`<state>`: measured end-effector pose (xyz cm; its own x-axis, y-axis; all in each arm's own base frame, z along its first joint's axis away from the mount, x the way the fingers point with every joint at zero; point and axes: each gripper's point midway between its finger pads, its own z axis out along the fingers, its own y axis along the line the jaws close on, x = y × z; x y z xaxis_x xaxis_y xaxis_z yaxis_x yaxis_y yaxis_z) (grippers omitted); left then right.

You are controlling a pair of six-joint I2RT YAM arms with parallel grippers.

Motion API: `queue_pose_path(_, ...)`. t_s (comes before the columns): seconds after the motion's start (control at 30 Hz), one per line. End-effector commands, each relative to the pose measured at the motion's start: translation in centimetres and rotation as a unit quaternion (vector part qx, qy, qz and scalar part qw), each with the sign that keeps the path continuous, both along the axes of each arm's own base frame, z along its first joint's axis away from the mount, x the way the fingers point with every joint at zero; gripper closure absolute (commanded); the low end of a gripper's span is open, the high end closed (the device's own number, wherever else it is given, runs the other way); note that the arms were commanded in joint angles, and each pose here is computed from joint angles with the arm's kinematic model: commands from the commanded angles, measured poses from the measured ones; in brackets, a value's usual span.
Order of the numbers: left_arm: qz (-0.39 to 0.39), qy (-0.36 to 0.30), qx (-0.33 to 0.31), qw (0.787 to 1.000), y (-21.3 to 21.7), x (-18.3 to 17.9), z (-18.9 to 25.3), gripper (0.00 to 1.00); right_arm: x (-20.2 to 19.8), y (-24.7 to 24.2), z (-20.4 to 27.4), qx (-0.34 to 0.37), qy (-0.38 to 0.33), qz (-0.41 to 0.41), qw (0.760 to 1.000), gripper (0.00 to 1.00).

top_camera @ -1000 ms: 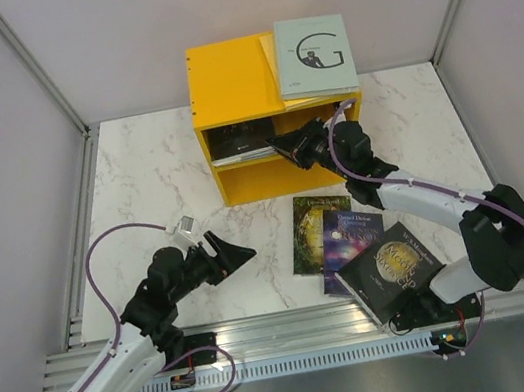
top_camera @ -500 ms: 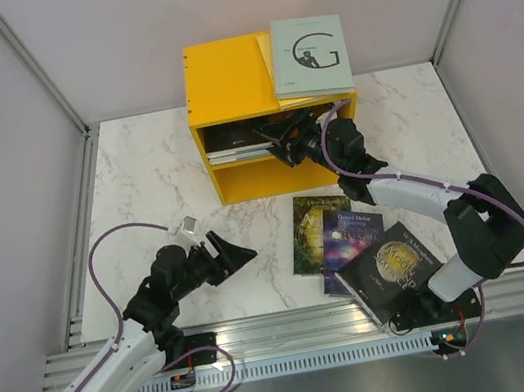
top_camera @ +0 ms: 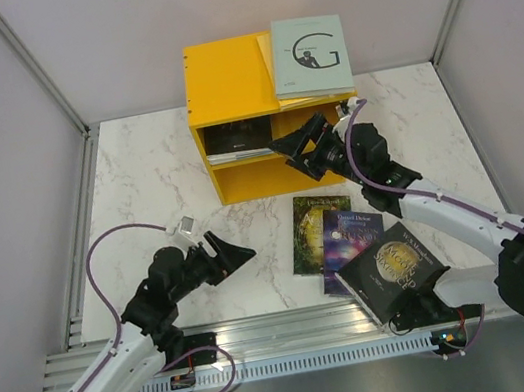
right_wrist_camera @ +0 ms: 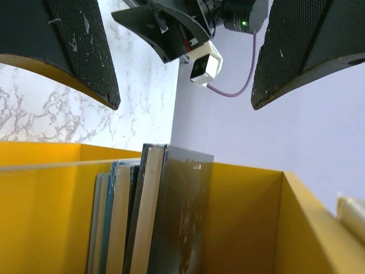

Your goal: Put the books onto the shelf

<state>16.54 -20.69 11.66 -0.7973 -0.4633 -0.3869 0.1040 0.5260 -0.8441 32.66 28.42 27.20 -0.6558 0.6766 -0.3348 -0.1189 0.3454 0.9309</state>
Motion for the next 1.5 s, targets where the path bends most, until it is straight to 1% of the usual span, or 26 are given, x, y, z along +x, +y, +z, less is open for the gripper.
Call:
queue_pose_path(0.0,0.001,-0.016,-0.001,1.0,0.1,0.2,0.7,0.17,-1.4,-1.0,-0.6,-0.04,-0.01,0.008,0.999,0.02)
queue_pose_path(0.03,-0.004,-0.015,-0.002,1.0,0.0,0.1,0.7,0.17,-1.9,-1.3,-0.9,-0.045,-0.01,0.011,0.999,0.02)
queue_pose_path(0.07,-0.008,-0.016,-0.002,1.0,-0.1,0.0,0.8,0.17,-2.7,-1.9,0.0,-0.051,-0.032,0.014,0.998,0.02)
queue_pose_path(0.2,-0.03,-0.021,0.002,0.999,-0.5,-0.2,0.6,0.14,-6.0,-5.9,-4.0,-0.141,-0.002,-0.01,0.99,0.02)
queue_pose_path(0.27,-0.055,-0.014,0.003,0.998,-1.1,-0.7,0.2,0.13,-7.8,-8.1,-4.1,-0.16,-0.011,-0.028,0.987,0.02)
queue_pose_path(0.3,-0.064,-0.021,-0.004,0.998,-1.5,-0.7,0.6,0.12,-9.1,-9.4,-7.0,-0.196,0.025,-0.029,0.98,0.02)
queue_pose_path(0.33,-0.082,-0.033,-0.014,0.996,-2.2,-0.9,1.4,0.12,-9.5,-10.7,-8.1,-0.213,0.035,-0.048,0.975,0.02)
queue_pose_path(0.37,-0.091,-0.023,-0.01,0.996,-2.7,-1.0,0.7,0.12,-10.5,-11.6,-8.3,-0.214,0.035,-0.057,0.974,0.02)
queue_pose_path(0.4,-0.098,-0.026,-0.011,0.995,-3.2,-1.0,1.0,0.11,-11.9,-12.8,-11.6,-0.242,0.075,-0.057,0.966,0.02)
queue_pose_path(0.43,-0.112,-0.035,-0.014,0.993,-4.3,-1.3,1.4,0.11,-12.5,-13.3,-13.0,-0.237,0.099,-0.069,0.964,0.03)
queue_pose_path(0.47,-0.12,-0.021,-0.003,0.993,-5.0,-1.4,0.4,0.11,-13.2,-13.7,-13.6,-0.227,0.104,-0.071,0.966,0.03)
queue_pose_path(0.5,-0.127,-0.022,-0.002,0.992,-5.9,-1.4,0.7,0.11,-14.1,-14.0,-16.3,-0.233,0.13,-0.068,0.961,0.04)
queue_pose_path(0.57,-0.159,-0.031,-0.013,0.987,-8.2,-2.3,1.4,0.13,-14.9,-14.1,-17.7,-0.219,0.149,-0.07,0.962,0.05)
queue_pose_path(0.6,-0.168,-0.017,-0.01,0.986,-9.3,-2.3,0.7,0.14,-15.3,-14.3,-19.0,-0.223,0.16,-0.069,0.959,0.06)
queue_pose_path(0.63,-0.174,-0.008,-0.024,0.985,-10.0,-2.8,0.9,0.16,-15.4,-14.5,-19.6,-0.226,0.165,-0.07,0.957,0.05)
queue_pose_path(0.67,-0.175,-0.021,-0.046,0.983,-10.8,-2.6,1.5,0.16,-15.6,-14.6,-20.1,-0.231,0.17,-0.07,0.955,0.05)
queue_pose_path(0.73,-0.187,-0.004,-0.051,0.981,-11.8,-3.0,0.6,0.16,-15.9,-14.8,-21.1,-0.241,0.18,-0.066,0.951,0.06)
queue_pose_path(0.77,-0.194,-0.011,-0.058,0.979,-12.6,-2.9,1.3,0.16,-16.1,-14.9,-21.6,-0.246,0.187,-0.066,0.949,0.06)
queue_pose_path(0.9,-0.227,-0.002,-0.055,0.972,-15.4,-4.1,0.7,0.16,-16.5,-15.0,-23.1,-0.255,0.204,-0.061,0.943,0.06)
queue_pose_path(1.0,-0.233,0.013,-0.05,0.971,-17.2,-4.3,-0.5,0.18,-16.9,-14.7,-23.9,-0.245,0.209,-0.054,0.945,0.07)
queue_pose_path(1.03,-0.235,0.029,-0.039,0.971,-17.5,-4.4,-2.0,0.18,-17.0,-14.6,-24.1,-0.241,0.209,-0.051,0.946,0.07)
queue_pose_path(1.1,-0.247,0.032,-0.059,0.967,-18.7,-4.7,-1.7,0.19,-17.1,-14.6,-24.5,-0.236,0.211,-0.051,0.947,0.07)
queue_pose_path(1.13,-0.248,0.047,-0.051,0.966,-18.9,-4.7,-3.2,0.2,-17.2,-14.6,-24.7,-0.235,0.21,-0.05,0.948,0.07)
queue_pose_path(1.33,-0.251,0.074,-0.052,0.964,-20.6,-4.8,-5.4,0.22,-17.5,-14.6,-25.2,-0.232,0.213,-0.049,0.948,0.07)
queue_pose_path(1.43,-0.255,0.094,-0.062,0.96,-21.3,-5.2,-6.4,0.31,-17.4,-14.7,-25.4,-0.232,0.213,-0.052,0.948,0.07)
queue_pose_path(1.47,-0.26,0.085,-0.08,0.959,-21.8,-5.2,-5.8,0.34,-17.4,-14.7,-25.5,-0.231,0.213,-0.051,0.948,0.07)
